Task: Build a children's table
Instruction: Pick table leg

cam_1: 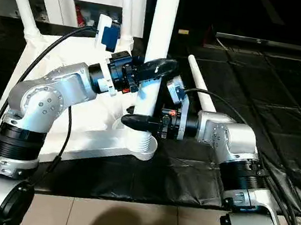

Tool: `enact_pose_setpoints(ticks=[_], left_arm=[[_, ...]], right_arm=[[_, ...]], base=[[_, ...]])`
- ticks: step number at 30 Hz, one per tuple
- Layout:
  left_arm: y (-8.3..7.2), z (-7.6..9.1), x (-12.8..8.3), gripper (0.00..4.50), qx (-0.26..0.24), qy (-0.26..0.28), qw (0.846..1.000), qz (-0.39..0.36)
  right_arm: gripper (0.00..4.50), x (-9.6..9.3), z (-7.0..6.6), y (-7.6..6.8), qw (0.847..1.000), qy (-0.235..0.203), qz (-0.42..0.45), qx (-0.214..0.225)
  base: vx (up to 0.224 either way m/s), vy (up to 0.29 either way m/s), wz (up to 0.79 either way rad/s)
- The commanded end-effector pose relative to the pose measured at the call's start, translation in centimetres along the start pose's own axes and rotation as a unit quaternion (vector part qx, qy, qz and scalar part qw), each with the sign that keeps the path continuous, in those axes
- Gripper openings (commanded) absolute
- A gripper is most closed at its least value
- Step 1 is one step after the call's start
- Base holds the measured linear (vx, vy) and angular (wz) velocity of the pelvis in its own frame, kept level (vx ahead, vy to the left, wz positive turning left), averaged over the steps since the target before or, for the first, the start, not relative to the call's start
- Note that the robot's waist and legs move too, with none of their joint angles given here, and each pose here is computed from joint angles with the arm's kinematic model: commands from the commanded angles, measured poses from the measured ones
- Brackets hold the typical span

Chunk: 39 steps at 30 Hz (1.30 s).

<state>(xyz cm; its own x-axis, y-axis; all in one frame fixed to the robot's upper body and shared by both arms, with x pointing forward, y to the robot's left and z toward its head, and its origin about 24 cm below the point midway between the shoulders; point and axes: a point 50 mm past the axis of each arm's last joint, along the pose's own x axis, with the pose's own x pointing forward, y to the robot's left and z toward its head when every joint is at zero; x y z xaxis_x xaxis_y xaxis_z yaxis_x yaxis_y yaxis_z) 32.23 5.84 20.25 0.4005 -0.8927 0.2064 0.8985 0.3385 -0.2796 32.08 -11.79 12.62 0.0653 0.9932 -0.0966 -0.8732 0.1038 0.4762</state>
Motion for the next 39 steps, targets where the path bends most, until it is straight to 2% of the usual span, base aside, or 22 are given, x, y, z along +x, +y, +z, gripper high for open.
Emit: enact_pose_setpoints(ticks=[1,3,5,9,10,14,16,18,24,28,29,31,32,34,37,38,39], left_arm=[[-0.8,1.0,0.5,1.82,0.018,-0.003,1.000,-0.024],[-0.8,1.0,0.6,1.82,0.018,-0.003,1.000,-0.025],[-0.8,1.0,0.6,1.82,0.018,-0.003,1.000,-0.025],[-0.8,1.1,0.8,1.82,0.015,-0.005,1.000,-0.011],[-0.9,1.2,0.9,2.38,0.010,-0.009,1.000,-0.014],[-1.6,1.8,1.0,2.54,0.016,-0.023,0.999,-0.034],[-2.1,2.1,1.3,2.86,0.026,-0.031,0.998,-0.043],[-2.6,2.2,1.4,2.96,0.027,-0.040,0.997,-0.057],[-3.4,3.2,1.4,2.96,0.038,-0.071,0.994,-0.069],[-2.6,4.6,0.4,2.96,0.044,-0.115,0.992,-0.040],[-2.2,4.7,-0.1,2.96,0.047,-0.118,0.992,-0.030],[-1.3,4.6,-1.9,2.96,0.053,-0.107,0.993,-0.007],[-1.3,4.6,-1.9,2.96,0.053,-0.106,0.993,-0.007],[-1.0,3.8,-3.3,2.96,0.060,-0.072,0.996,-0.003],[-0.7,1.5,-5.1,2.96,0.077,0.013,0.997,0.000],[-0.7,1.2,-5.2,2.96,0.079,0.022,0.997,0.001],[-0.4,-0.1,-6.0,2.96,0.089,0.068,0.994,0.009]], right_arm=[[2.47,-0.5,0.1,-0.1,1.000,-0.004,-0.012,0.000],[2.43,-0.5,0.1,-0.1,1.000,-0.005,-0.014,0.000],[2.17,-0.5,0.1,-0.2,1.000,-0.007,-0.017,-0.001],[2.09,-0.4,0.2,-0.8,0.999,-0.021,-0.046,0.002],[2.03,-0.4,0.3,-0.8,0.999,-0.022,-0.049,-0.001],[2.01,-0.3,0.2,-0.9,0.998,-0.024,-0.056,-0.005],[1.96,0.0,0.3,-1.2,0.996,-0.040,-0.081,-0.010],[1.94,0.1,0.3,-1.3,0.995,-0.039,-0.091,-0.002],[1.94,0.3,0.0,-1.6,0.994,-0.045,-0.103,-0.017],[1.93,0.1,0.0,-2.2,0.986,-0.075,-0.147,-0.033],[1.93,0.1,-0.2,-2.5,0.984,-0.070,-0.162,-0.032],[1.91,-0.2,-0.7,-2.9,0.976,-0.077,-0.199,-0.051],[1.91,-0.3,-0.7,-2.9,0.975,-0.077,-0.200,-0.052],[1.91,-0.5,-1.1,-3.2,0.970,-0.086,-0.219,-0.057],[1.91,-0.8,-1.7,-3.4,0.961,-0.097,-0.252,-0.067],[1.91,-0.9,-1.7,-3.5,0.960,-0.099,-0.254,-0.066],[1.91,-0.9,-2.0,-3.4,0.956,-0.100,-0.265,-0.072]], base=[[0.000,0.000,0.00],[0.000,0.000,0.00],[0.000,0.000,0.00],[0.000,0.000,0.00],[0.000,0.000,0.00],[0.000,0.000,0.00],[0.000,0.000,0.00],[0.000,0.000,0.00],[0.000,0.000,0.00],[0.000,0.000,0.00],[0.000,0.000,0.00],[0.000,0.000,0.00],[0.000,0.000,0.00],[0.000,0.000,0.00],[0.000,0.000,0.00],[0.000,0.000,0.00],[0.000,0.000,0.00]])
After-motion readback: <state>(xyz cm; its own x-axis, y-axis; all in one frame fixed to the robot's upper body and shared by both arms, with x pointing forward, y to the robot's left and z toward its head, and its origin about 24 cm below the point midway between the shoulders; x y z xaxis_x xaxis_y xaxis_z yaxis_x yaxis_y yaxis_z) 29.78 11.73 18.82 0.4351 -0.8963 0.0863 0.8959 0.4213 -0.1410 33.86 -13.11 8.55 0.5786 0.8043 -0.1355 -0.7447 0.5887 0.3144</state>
